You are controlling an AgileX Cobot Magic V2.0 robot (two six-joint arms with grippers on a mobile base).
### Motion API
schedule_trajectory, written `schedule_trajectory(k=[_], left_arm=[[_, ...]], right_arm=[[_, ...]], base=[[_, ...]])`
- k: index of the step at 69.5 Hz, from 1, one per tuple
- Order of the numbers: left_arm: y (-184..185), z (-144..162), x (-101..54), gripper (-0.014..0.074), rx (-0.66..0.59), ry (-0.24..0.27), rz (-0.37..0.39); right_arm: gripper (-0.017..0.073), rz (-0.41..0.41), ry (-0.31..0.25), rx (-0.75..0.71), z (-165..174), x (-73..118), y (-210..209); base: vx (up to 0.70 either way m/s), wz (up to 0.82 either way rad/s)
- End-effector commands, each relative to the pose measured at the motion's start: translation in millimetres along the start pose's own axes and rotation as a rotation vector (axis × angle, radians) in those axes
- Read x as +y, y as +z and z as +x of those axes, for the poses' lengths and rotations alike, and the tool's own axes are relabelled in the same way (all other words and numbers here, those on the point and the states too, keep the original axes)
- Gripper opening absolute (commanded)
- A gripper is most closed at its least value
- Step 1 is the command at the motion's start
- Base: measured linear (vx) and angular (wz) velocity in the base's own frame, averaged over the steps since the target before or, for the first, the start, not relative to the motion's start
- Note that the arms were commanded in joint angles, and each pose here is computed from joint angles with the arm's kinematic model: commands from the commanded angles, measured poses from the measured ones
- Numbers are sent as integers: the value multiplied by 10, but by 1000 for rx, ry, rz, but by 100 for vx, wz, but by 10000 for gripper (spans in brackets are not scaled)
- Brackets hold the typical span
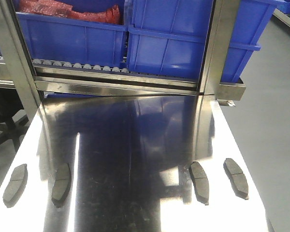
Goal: Move and align brake pads A on conveyor
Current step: 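Close the left gripper on the outermost brake pad and lift it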
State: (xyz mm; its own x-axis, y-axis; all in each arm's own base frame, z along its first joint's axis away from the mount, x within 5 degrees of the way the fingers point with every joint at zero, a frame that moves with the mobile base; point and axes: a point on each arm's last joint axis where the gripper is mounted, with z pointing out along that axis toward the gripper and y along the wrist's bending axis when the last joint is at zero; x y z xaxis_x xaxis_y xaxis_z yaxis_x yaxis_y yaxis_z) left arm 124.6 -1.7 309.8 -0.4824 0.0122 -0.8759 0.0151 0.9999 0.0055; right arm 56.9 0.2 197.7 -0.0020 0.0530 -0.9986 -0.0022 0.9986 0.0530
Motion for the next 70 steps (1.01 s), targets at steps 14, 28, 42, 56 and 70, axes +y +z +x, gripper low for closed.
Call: schedule_trajectory(k=[14,28,42,56,70], left_arm=[[752,-500,-9,554,232,-129,0],[1326,-516,-9,554,437,-137,-16],[1728,-393,82,554,549,-177,-50],[1994,-172,92,554,658,-180,-58],[2164,-8,90,554,730,-186,-61]], right_arm=[[-3,1,-11,-81,-57,0,-8],[-3,1,-11,-81,-57,0,-8],[-3,1,-11,-81,-57,0,-8],[-3,1,-11,-81,-57,0,-8],[-3,1,-11,-81,-57,0,-8]], base=[[0,0],[0,0],[0,0],[0,0],[0,0]])
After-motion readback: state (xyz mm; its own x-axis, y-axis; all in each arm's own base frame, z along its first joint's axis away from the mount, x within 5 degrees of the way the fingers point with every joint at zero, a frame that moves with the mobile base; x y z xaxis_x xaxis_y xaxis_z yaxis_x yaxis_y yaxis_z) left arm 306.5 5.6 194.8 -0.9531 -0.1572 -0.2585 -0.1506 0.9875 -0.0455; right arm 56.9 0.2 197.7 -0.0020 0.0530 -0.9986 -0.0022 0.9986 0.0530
